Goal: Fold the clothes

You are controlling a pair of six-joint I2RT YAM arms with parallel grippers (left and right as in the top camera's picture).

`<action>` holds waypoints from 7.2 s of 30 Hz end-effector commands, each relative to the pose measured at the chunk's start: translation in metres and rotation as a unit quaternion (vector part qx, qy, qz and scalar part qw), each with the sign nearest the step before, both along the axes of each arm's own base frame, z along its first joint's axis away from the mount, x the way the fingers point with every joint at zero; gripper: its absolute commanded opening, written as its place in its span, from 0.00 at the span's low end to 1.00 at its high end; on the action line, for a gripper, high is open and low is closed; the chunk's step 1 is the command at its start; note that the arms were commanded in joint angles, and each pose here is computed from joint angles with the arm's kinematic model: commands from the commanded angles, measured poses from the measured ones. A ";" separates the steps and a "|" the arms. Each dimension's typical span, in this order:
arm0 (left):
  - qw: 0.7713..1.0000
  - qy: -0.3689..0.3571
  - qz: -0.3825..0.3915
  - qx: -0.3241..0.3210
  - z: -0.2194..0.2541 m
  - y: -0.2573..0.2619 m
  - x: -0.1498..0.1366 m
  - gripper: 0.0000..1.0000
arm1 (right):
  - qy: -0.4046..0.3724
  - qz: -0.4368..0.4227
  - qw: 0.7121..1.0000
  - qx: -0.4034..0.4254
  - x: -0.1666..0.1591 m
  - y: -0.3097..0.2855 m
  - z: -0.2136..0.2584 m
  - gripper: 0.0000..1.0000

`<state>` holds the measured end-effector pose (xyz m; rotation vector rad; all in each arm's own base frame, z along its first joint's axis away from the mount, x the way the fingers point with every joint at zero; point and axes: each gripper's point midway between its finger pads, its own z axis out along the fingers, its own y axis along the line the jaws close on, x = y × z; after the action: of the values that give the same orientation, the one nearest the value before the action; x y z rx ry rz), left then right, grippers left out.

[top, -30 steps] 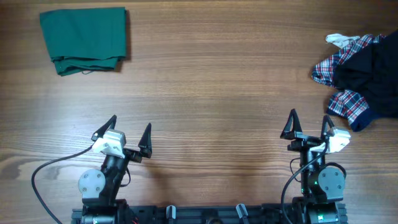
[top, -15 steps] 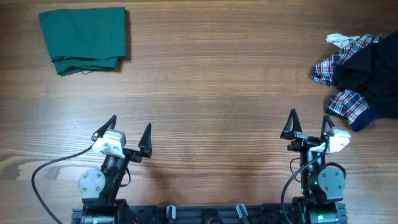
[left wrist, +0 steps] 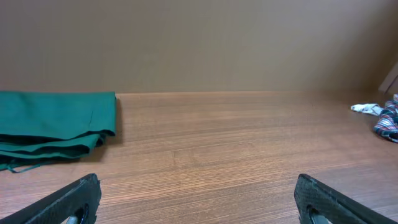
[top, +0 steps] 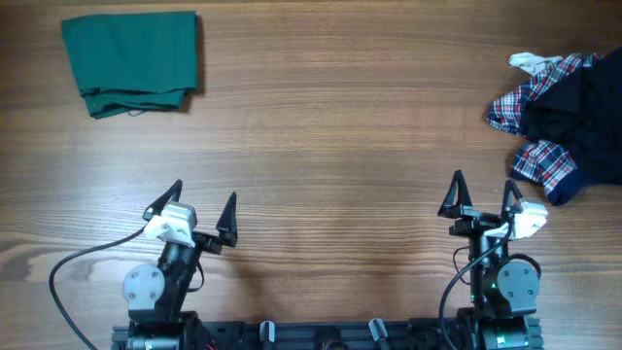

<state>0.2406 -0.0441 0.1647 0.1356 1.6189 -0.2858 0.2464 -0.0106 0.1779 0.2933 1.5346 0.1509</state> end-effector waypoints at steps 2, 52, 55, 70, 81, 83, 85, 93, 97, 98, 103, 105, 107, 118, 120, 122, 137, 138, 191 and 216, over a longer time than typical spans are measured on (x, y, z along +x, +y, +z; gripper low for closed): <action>1.000 -0.003 -0.002 0.005 -0.001 0.000 -0.001 1.00 | -0.005 0.005 1.000 0.004 0.000 0.001 0.002 1.00; 1.000 -0.002 -0.002 0.005 -0.001 0.000 -0.001 1.00 | -0.005 0.004 1.000 0.004 0.000 0.001 0.002 1.00; 1.000 -0.002 -0.002 0.005 -0.001 0.000 -0.001 1.00 | -0.005 0.004 1.000 0.004 0.000 0.001 0.002 1.00; 1.000 -0.003 -0.002 0.005 -0.001 0.000 -0.001 1.00 | -0.060 0.024 0.982 0.176 -0.001 0.004 0.023 1.00; 1.000 -0.003 -0.002 0.005 -0.001 0.000 -0.001 1.00 | -0.201 0.101 0.974 0.041 -0.028 0.030 0.128 1.00; 1.000 -0.002 -0.002 0.005 -0.001 0.000 -0.001 1.00 | -0.168 0.029 0.985 -0.007 -0.020 0.009 0.141 1.00; 1.000 -0.002 -0.002 0.005 -0.001 0.000 -0.001 1.00 | -0.125 -0.016 0.991 -0.051 -0.007 -0.003 0.150 1.00; 1.000 -0.002 -0.002 0.005 -0.001 0.000 -0.001 1.00 | 0.125 -0.201 0.967 -0.095 0.098 -0.093 0.140 1.00; 1.000 -0.003 -0.002 0.005 -0.001 0.000 -0.001 1.00 | 0.242 -0.153 0.956 -0.066 0.154 -0.139 0.105 1.00; 1.000 -0.003 -0.002 0.005 -0.001 0.000 -0.001 1.00 | 0.272 -0.143 0.950 -0.050 0.164 -0.153 0.094 1.00; 1.000 -0.002 -0.002 0.005 -0.001 0.000 -0.001 1.00 | 0.299 -0.123 0.946 -0.010 0.201 -0.194 0.068 1.00; 1.000 -0.002 -0.002 0.005 -0.001 0.000 -0.001 1.00 | 0.293 -0.126 0.948 -0.013 0.213 -0.202 0.059 1.00; 1.000 -0.002 -0.002 0.005 -0.001 0.000 -0.001 1.00 | 0.295 -0.131 0.946 -0.014 0.219 -0.207 0.049 1.00; 1.000 -0.002 -0.002 0.005 -0.001 0.000 -0.001 1.00 | 0.416 -0.248 0.875 0.003 0.207 -0.261 -0.076 1.00; 1.000 -0.003 -0.002 0.005 -0.001 0.000 -0.001 1.00 | 0.412 -0.255 0.874 0.013 0.205 -0.265 -0.076 1.00; 1.000 -0.002 -0.002 0.005 -0.001 0.000 -0.001 1.00 | 0.416 -0.258 0.872 0.018 0.202 -0.267 -0.078 0.97; 1.000 -0.003 -0.002 0.005 -0.001 0.000 -0.001 1.00 | 0.439 -0.164 0.881 0.059 0.214 -0.236 -0.115 0.46; 1.000 -0.002 -0.002 0.005 -0.001 0.000 -0.001 1.00 | 0.440 -0.163 0.881 0.060 0.214 -0.236 -0.115 0.37; 1.000 -0.002 -0.002 0.005 -0.001 0.000 -0.001 1.00 | 0.116 0.287 0.948 0.067 0.113 0.102 0.244 0.04; 0.997 -0.027 -0.069 0.004 0.010 -0.022 -0.008 1.00 | 0.160 0.511 0.839 0.098 0.066 0.246 0.231 0.04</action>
<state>0.2385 -0.0513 0.1680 0.1716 1.6039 -0.3193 0.3433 0.2204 0.3831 -0.3021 1.9368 1.0144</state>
